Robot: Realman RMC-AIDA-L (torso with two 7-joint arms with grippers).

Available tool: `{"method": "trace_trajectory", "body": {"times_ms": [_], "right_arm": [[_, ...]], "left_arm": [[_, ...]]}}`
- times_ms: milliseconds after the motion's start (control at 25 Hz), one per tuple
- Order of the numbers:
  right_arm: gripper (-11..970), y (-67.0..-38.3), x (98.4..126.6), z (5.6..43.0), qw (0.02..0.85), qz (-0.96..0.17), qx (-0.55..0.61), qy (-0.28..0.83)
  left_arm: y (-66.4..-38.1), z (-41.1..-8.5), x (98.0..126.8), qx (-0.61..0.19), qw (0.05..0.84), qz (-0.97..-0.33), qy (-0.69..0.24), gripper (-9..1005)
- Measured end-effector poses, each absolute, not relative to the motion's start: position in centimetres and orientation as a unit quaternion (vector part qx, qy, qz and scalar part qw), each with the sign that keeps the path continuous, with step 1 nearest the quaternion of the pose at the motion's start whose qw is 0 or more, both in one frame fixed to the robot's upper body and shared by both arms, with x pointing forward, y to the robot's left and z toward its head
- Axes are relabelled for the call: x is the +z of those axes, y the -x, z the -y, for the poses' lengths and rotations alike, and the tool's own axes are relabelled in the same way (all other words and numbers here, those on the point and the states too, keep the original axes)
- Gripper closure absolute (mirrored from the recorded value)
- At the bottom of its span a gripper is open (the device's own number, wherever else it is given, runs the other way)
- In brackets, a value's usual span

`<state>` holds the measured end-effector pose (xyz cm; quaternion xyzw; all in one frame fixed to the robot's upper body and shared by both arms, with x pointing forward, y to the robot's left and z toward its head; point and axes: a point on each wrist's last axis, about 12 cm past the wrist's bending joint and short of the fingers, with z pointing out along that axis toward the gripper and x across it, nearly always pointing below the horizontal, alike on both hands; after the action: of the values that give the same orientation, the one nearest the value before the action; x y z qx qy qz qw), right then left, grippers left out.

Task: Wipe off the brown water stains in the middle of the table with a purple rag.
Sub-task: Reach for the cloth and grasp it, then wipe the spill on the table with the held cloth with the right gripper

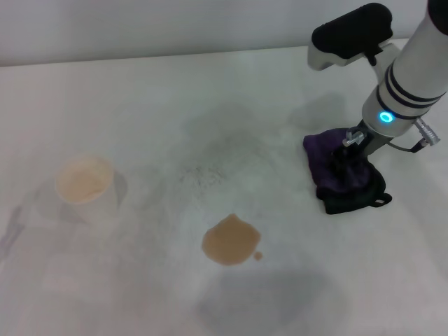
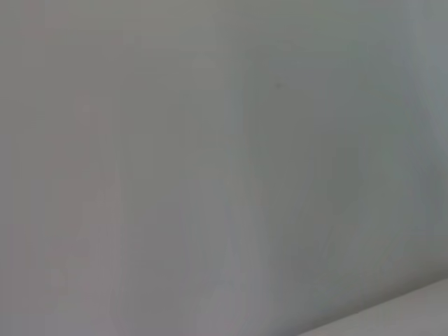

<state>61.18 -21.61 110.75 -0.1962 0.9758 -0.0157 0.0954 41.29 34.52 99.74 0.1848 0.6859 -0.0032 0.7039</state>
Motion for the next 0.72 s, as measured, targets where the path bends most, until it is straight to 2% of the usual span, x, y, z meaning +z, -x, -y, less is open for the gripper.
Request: {"method": "trace_trajectory", "body": {"times_ms": [400,720], "right_arm": [[789,-61.2,111.0,20.2,0.092,-0.967,-0.032,0.236],[864,-60.0,111.3,17.1,0.089,-0.954,-0.009,0.285]], "left_arm": [[-41.8,-34.5,99.8,0.000,0.703,-0.687,-0.183,104],[-42.2,-34.6,99.9,0.005,0.705,-0.687,-0.177,104]]}}
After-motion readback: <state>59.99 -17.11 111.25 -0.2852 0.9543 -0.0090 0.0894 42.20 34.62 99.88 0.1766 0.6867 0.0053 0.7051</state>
